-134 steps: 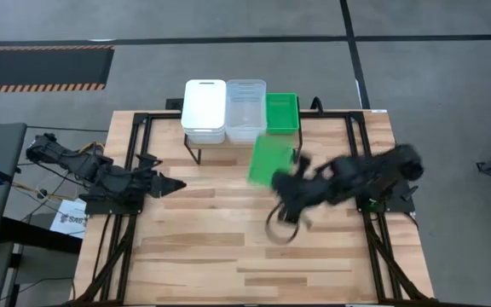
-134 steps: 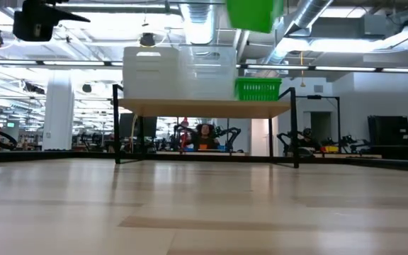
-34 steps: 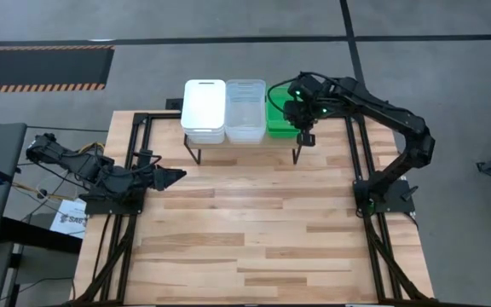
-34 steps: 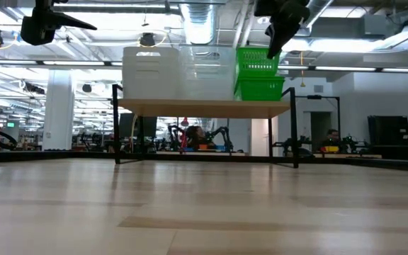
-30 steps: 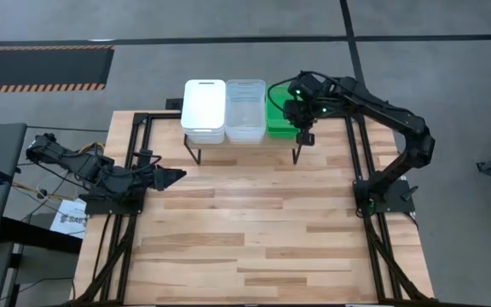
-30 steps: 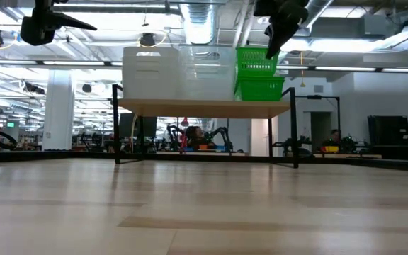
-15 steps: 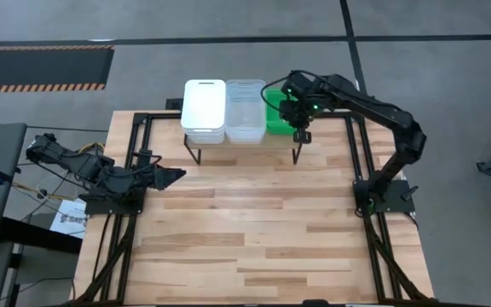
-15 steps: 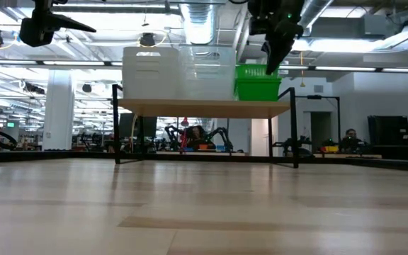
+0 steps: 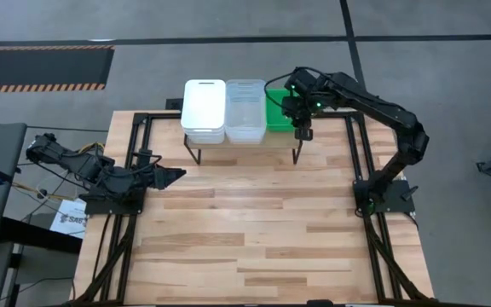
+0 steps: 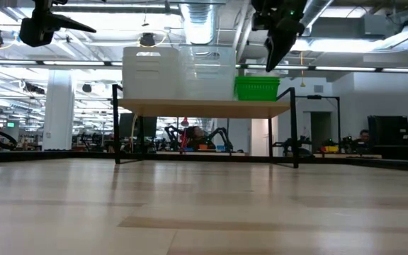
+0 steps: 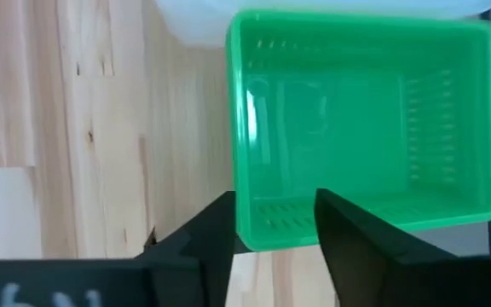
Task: Stack baskets on shelf by color
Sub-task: Return to Home Position
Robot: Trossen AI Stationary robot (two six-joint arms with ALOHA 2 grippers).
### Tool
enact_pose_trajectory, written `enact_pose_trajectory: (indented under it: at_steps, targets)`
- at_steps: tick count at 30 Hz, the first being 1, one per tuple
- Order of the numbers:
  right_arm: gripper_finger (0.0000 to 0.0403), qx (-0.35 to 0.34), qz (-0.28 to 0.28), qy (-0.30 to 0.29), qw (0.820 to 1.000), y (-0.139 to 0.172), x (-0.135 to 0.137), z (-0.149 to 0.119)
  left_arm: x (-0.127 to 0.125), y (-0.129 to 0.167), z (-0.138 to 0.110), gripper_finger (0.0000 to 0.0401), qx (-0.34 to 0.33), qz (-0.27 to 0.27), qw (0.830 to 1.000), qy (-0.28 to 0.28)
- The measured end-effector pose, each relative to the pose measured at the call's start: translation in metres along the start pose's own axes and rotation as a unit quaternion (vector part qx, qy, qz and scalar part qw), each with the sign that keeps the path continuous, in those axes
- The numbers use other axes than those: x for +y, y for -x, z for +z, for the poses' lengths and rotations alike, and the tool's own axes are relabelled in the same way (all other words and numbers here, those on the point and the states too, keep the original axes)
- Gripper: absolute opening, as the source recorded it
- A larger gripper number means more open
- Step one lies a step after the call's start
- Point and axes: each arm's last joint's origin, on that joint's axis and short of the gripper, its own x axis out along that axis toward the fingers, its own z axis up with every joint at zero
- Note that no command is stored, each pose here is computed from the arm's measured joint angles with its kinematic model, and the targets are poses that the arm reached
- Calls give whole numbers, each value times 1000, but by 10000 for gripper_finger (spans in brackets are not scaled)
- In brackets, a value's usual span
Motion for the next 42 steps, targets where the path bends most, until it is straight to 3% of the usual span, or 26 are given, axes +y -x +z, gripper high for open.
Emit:
enact_pose_trajectory:
  at_steps: [9, 14, 18, 21, 24, 26, 30, 32, 35, 39, 42]
  targets:
    - [210, -91, -47, -36, 994, 53, 7, -10, -1, 2, 2, 247, -2, -12, 1000, 19]
    - [206, -202, -73, -99, 972, 107, 24, -23, -8, 10, 13, 247, -23, -53, 998, 30]
    - [202, -292, -55, -153, 943, 152, 48, -41, -22, 22, 27, 247, -45, -97, 994, 7]
    - [201, -336, -31, -160, 928, 180, 66, -60, -33, 28, 35, 247, -42, -141, 989, 28]
    - [202, -349, 5, -194, 917, 196, 78, -81, -37, 30, 36, 247, -29, -162, 985, 46]
    - [204, -352, 33, -236, 905, 204, 85, -94, -35, 29, 35, 247, -27, -156, 987, 25]
    - [205, -364, 59, -220, 903, 196, 101, -115, -33, 29, 36, 247, -57, -133, 989, 9]
    - [203, -393, 83, -215, 890, 177, 111, -118, -33, 29, 38, 247, -86, -117, 988, -60]
    - [200, -434, 106, -221, 867, 137, 129, -137, -33, 30, 37, 247, -76, -131, 975, -163]
    - [198, -537, 147, -243, 794, 92, 149, -160, -33, 35, 39, 247, -58, -160, 965, -200]
    - [199, -577, 152, -244, 765, 57, 163, -173, -29, 43, 44, 247, -65, -174, 955, -231]
